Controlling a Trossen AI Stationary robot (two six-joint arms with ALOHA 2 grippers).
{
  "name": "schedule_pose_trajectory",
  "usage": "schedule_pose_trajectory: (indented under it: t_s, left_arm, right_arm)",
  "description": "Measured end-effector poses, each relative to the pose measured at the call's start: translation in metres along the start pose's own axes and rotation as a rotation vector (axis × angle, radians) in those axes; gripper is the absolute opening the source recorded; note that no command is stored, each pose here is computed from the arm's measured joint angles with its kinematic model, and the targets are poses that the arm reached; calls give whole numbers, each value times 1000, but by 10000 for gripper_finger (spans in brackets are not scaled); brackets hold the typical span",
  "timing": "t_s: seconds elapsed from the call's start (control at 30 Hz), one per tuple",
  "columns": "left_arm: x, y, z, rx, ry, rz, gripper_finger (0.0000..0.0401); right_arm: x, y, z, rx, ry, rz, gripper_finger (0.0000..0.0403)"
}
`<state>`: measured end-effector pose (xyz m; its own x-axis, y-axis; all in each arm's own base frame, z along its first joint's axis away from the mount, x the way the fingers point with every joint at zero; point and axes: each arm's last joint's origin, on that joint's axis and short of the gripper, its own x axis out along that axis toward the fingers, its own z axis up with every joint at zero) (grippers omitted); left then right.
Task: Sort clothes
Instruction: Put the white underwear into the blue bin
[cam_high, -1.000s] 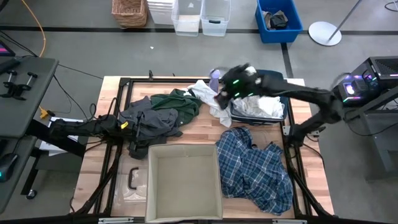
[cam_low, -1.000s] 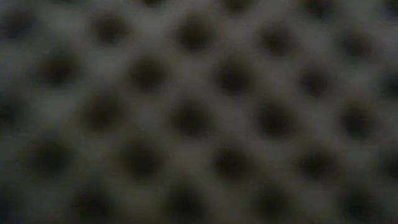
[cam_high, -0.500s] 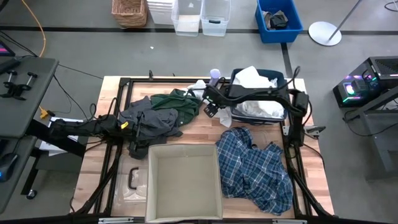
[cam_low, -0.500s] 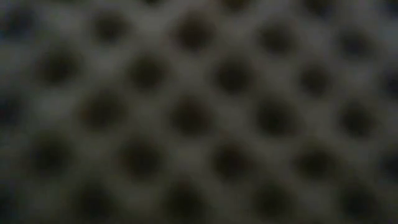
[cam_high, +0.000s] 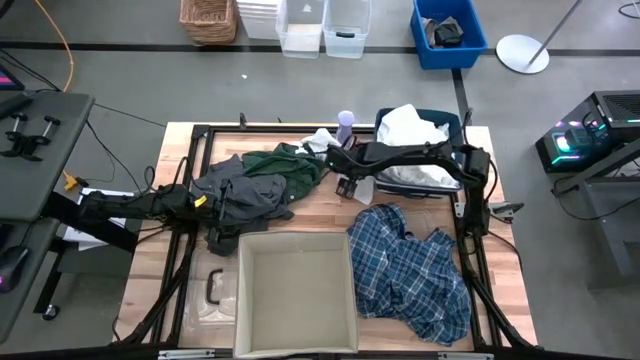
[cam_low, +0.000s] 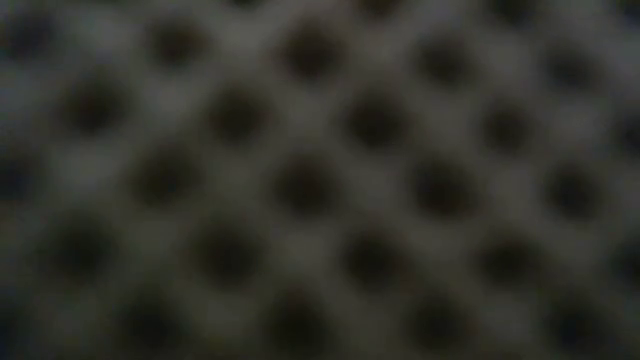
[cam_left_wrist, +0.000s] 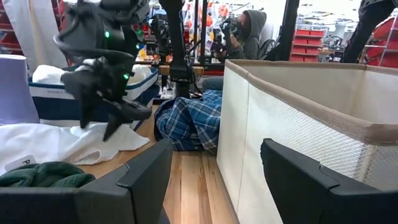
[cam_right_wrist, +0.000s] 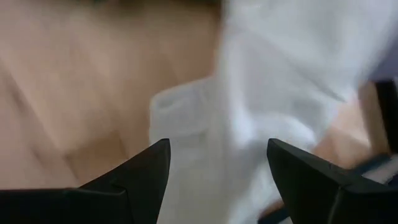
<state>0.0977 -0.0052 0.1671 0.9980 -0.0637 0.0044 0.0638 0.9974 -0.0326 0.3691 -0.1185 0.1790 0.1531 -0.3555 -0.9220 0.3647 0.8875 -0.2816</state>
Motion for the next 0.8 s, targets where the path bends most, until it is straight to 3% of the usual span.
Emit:
schedule_pose_trajectory:
  t_s: [0.2,0.3,0.43,0.53,0.7,0.8]
  left_arm:
    - [0,0,0,0,0,0,235]
    - [0,0,0,0,0,0,235]
    - [0,0,0,0,0,0,235]
    - [0,0,0,0,0,0,235]
    - [0,0,0,0,2,0,235]
    - [0,0,0,0,2,0,235]
  right_arm:
    - [0,3,-3,-244,31,-36,264]
    - [5,0,-5,-250,66,-83,263]
    - [17,-2,-8,-243,114,-49,246]
    - [28,1,-10,-222,149,-52,196]
    - [24,6,-11,-204,158,-27,25]
    - [-1,6,-10,-211,104,-56,11]
